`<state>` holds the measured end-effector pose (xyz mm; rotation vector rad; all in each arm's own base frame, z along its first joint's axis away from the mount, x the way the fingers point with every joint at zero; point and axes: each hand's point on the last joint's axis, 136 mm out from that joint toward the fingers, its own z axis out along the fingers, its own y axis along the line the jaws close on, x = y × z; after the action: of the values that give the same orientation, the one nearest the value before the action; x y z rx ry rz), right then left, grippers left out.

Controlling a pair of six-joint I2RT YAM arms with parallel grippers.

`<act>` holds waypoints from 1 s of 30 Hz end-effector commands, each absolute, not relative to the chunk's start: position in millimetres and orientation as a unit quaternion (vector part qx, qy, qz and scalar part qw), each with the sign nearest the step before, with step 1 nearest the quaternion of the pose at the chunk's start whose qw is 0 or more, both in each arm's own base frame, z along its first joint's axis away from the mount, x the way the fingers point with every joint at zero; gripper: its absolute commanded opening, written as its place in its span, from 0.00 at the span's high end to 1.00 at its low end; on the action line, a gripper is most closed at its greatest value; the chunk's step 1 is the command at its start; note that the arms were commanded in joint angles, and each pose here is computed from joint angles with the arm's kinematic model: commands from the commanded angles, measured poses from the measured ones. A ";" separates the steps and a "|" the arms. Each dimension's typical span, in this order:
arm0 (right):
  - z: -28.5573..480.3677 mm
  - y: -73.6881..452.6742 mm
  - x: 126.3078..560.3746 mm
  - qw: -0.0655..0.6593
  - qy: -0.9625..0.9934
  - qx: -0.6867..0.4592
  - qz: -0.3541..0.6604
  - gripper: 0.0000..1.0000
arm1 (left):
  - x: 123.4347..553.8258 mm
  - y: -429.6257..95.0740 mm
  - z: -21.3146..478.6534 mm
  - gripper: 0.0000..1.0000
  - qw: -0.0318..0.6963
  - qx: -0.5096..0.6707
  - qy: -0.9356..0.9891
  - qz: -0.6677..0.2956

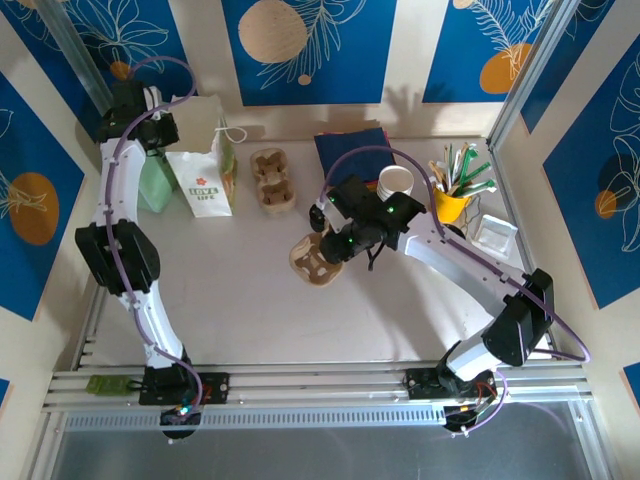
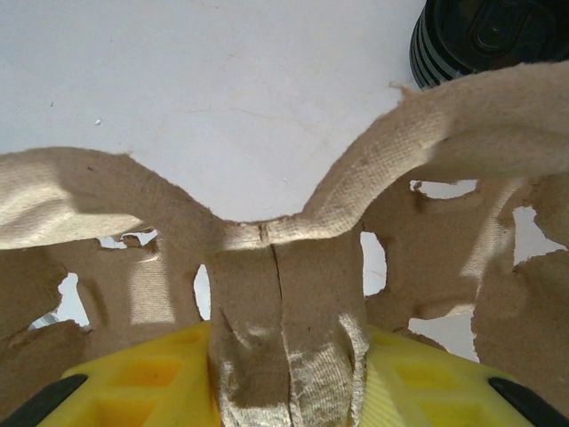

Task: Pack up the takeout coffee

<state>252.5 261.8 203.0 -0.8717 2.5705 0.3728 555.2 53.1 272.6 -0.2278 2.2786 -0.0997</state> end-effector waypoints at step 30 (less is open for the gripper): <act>238.0 241.8 224.0 0.214 0.921 -0.286 0.157 0.62 | 301.8 -13.5 293.8 0.96 0.354 -0.200 0.899 -0.163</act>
<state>233.3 247.2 227.9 -0.8068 2.5575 0.4180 325.0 2.2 299.6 -0.4954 2.2850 -0.3357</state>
